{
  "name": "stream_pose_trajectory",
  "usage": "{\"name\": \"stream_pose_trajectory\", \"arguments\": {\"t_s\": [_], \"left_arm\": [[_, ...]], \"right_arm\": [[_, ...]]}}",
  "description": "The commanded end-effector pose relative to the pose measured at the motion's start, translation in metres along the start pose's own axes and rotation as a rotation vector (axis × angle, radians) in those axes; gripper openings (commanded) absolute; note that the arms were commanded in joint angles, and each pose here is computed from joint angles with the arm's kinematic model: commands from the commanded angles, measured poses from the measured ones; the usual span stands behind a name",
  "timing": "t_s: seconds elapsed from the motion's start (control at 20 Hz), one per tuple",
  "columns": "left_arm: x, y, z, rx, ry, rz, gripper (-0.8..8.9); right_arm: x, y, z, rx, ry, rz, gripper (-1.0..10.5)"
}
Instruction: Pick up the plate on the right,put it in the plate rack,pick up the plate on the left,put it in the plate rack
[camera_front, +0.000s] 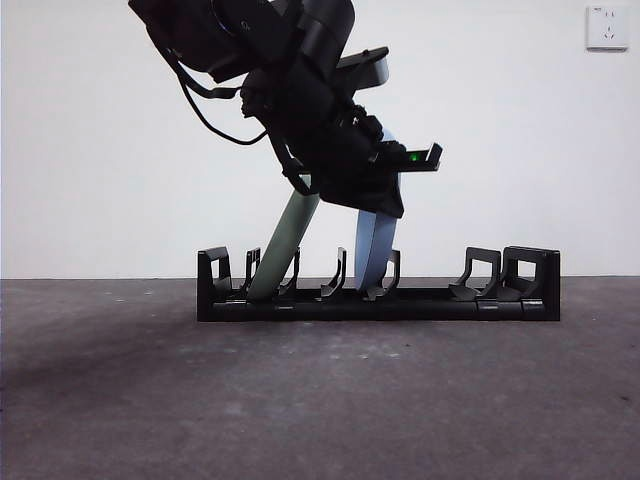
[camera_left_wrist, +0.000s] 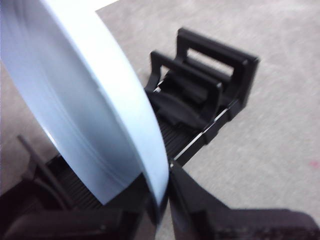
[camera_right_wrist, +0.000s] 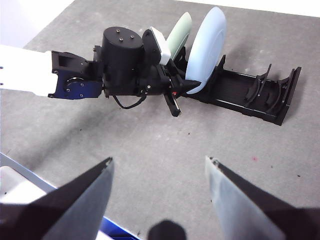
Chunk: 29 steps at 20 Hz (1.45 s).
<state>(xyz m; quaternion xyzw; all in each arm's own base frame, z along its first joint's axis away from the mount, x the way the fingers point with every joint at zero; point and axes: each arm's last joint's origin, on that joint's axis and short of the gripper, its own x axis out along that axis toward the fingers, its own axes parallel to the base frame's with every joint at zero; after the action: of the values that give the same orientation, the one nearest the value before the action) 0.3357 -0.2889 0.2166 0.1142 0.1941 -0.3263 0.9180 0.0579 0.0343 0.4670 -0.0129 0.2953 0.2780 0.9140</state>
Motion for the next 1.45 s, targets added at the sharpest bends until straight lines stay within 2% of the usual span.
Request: {"name": "stream_pose_trajectory", "arguments": {"t_s": [0.05,0.4,0.6,0.8,1.35,1.4,1.45], "left_arm": [[0.005,0.002,-0.006,0.018,0.024,0.029,-0.08],[0.004,0.001,-0.013,0.048,0.103,0.024,-0.08],[0.004,-0.004,-0.013,0.053,0.106,0.008,0.03],[0.004,-0.009,-0.013,0.056,0.102,-0.024,1.65],[-0.005,-0.022,-0.006,0.039,0.095,-0.071,1.67],[-0.008,-0.023,-0.002,0.04,0.091,-0.073,1.74],[-0.011,-0.022,0.0,0.04,0.091,-0.073,2.3]], "right_arm": [[0.002,0.0,-0.002,-0.009,0.02,-0.001,3.1],[0.002,0.0,-0.002,-0.009,0.022,-0.001,3.1],[0.002,0.0,-0.003,-0.011,0.03,-0.001,3.1],[0.002,0.0,-0.003,-0.015,0.031,-0.002,3.1],[0.002,0.0,-0.003,-0.023,0.031,-0.001,3.1],[0.002,0.0,-0.003,-0.024,0.031,-0.001,3.1],[0.002,0.0,-0.003,-0.026,0.031,-0.001,3.1]]}}
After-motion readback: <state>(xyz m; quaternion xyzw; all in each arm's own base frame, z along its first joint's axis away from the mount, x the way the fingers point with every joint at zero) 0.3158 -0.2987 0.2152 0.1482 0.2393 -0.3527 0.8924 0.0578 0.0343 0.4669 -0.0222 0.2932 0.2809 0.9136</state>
